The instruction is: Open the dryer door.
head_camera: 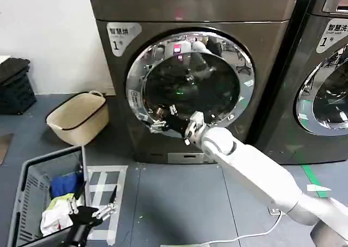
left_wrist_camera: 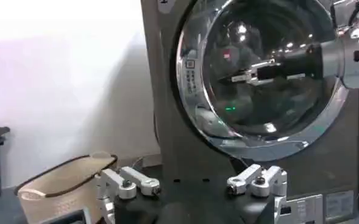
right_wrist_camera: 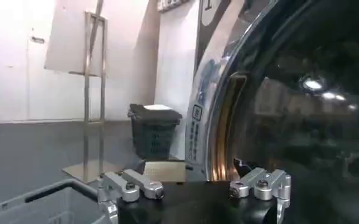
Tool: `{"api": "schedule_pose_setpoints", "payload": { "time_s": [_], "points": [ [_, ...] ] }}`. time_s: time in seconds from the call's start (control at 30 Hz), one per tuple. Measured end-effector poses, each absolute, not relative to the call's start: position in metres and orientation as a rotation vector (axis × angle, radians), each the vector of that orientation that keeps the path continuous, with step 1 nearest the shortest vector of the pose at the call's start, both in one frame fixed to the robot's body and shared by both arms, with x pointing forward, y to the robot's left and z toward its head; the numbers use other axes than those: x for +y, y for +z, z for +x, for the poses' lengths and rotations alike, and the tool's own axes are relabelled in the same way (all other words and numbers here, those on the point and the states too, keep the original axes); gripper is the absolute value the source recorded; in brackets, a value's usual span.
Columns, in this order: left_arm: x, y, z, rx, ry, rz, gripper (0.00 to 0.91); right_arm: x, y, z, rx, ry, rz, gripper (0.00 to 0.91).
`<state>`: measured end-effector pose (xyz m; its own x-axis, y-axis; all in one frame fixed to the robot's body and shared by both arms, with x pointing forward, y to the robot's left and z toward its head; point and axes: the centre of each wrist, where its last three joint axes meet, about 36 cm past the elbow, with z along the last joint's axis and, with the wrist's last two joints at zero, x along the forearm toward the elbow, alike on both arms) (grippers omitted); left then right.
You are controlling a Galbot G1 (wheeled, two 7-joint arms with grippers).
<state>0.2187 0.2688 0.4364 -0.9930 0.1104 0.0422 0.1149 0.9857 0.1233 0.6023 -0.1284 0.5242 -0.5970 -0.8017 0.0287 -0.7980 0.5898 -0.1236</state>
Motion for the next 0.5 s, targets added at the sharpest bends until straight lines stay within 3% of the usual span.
{"api": "schedule_pose_setpoints", "payload": {
  "time_s": [0.5],
  "points": [
    [0.269, 0.436, 0.218, -3.098, -0.195, -0.174, 0.907, -0.118, 0.523, 0.622, 2.772, -0.209, -1.419, 0.907]
  ]
}}
